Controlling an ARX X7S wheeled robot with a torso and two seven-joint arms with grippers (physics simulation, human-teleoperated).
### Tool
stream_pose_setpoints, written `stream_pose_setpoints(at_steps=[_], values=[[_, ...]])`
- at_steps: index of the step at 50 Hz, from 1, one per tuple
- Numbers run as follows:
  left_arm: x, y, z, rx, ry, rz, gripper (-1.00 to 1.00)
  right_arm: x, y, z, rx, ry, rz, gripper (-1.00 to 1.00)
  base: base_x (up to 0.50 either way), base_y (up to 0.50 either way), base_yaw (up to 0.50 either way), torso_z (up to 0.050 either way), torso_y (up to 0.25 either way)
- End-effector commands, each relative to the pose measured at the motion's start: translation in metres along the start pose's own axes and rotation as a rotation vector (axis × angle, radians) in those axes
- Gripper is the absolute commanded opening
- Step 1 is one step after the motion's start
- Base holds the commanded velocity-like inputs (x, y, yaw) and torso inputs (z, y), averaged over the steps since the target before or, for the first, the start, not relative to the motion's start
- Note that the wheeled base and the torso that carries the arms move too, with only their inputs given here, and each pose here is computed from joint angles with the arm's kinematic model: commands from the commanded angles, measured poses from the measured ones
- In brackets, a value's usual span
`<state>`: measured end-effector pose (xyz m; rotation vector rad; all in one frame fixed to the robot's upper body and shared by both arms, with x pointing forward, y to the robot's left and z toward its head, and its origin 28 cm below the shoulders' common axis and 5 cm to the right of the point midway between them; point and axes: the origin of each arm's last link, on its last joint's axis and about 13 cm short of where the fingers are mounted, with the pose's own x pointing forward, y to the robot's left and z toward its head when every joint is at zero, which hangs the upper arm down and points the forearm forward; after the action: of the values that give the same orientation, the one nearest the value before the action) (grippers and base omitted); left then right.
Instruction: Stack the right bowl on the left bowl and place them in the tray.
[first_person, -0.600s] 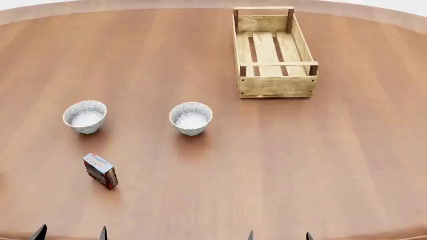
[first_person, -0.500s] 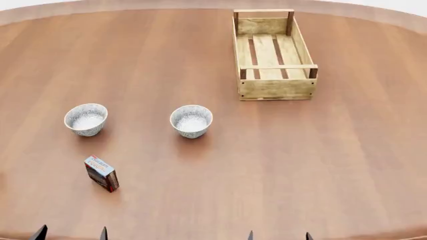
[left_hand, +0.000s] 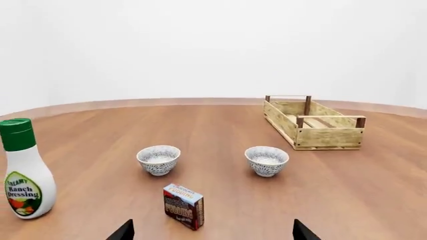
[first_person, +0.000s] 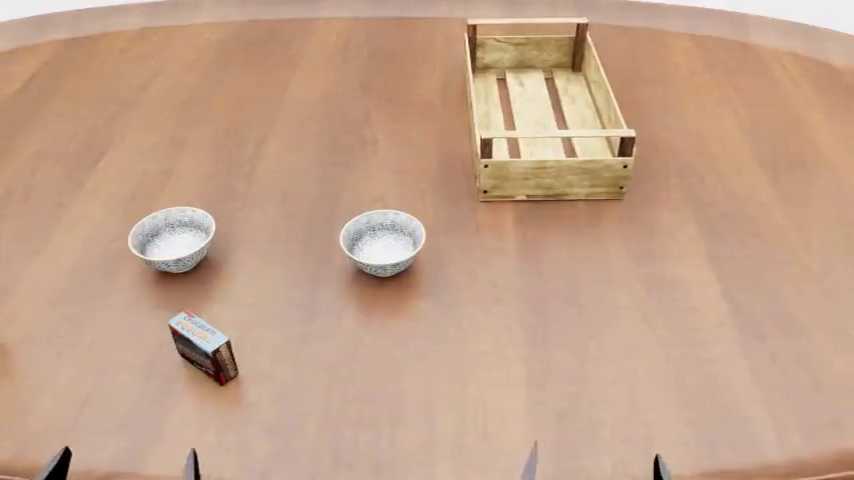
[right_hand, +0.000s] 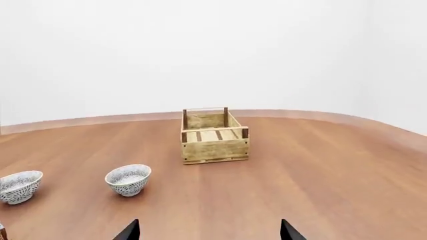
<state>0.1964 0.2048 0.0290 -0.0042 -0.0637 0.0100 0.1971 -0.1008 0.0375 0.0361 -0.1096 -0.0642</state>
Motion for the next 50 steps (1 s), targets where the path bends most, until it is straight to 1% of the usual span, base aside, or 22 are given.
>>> stream_pose_setpoints(at_steps=[1,2,3,6,10,12,16,24,26,30,37,41,50], values=[[-0.009,-0.003,0.037,-0.012,-0.106,-0.007,1.0,-0.005,-0.001,0.041,0.021,-0.116,-0.006,1.0,0.0,0.0,0.0,0.0,0.0],[-0.01,-0.004,0.04,-0.004,-0.111,-0.001,1.0,-0.005,-0.001,0.045,0.017,-0.133,-0.006,1.0,0.0,0.0,0.0,0.0,0.0],[-0.012,-0.004,0.045,0.019,-0.14,0.003,1.0,-0.006,-0.001,0.051,0.021,-0.146,-0.004,1.0,0.0,0.0,0.0,0.0,0.0],[-0.015,-0.006,0.057,0.023,-0.176,0.002,1.0,-0.007,0.0,0.062,0.024,-0.175,-0.001,1.0,0.0,0.0,0.0,0.0,0.0],[-0.021,-0.007,0.078,-0.004,-0.224,-0.004,1.0,-0.01,0.0,0.079,0.036,-0.207,0.001,1.0,0.0,0.0,0.0,0.0,0.0],[-0.025,-0.007,0.089,0.012,-0.266,-0.002,1.0,-0.012,0.001,0.087,0.034,-0.23,0.009,1.0,0.0,0.0,0.0,0.0,0.0],[-0.031,-0.007,0.105,0.004,-0.307,0.001,1.0,-0.015,0.004,0.098,0.03,-0.267,0.035,1.0,0.0,0.0,0.0,0.0,0.0],[-0.041,-0.007,0.13,-0.005,-0.374,-0.006,1.0,-0.02,0.005,0.115,0.027,-0.312,0.046,1.0,0.0,0.0,0.0,0.0,0.0],[-0.043,-0.007,0.135,-0.009,-0.382,-0.009,1.0,-0.021,0.005,0.12,0.04,-0.341,0.05,1.0,0.0,0.0,0.0,0.0,0.0],[-0.044,-0.008,0.137,-0.015,-0.389,-0.014,1.0,-0.022,0.005,0.127,0.025,-0.351,0.028,1.0,0.0,0.0,0.0,0.0,0.0],[-0.044,-0.008,0.138,-0.017,-0.386,-0.018,1.0,-0.023,0.003,0.131,0.045,-0.355,0.004,1.0,0.0,0.0,0.0,0.0,0.0],[-0.044,-0.008,0.138,-0.018,-0.386,-0.02,1.0,-0.023,0.003,0.13,0.047,-0.355,0.01,1.0,0.05,0.0,0.0,0.0,0.0],[-0.044,-0.009,0.138,-0.015,-0.391,-0.026,1.0,-0.023,0.003,0.13,0.049,-0.353,0.023,1.0,0.46,0.0,0.0,0.0,0.0]])
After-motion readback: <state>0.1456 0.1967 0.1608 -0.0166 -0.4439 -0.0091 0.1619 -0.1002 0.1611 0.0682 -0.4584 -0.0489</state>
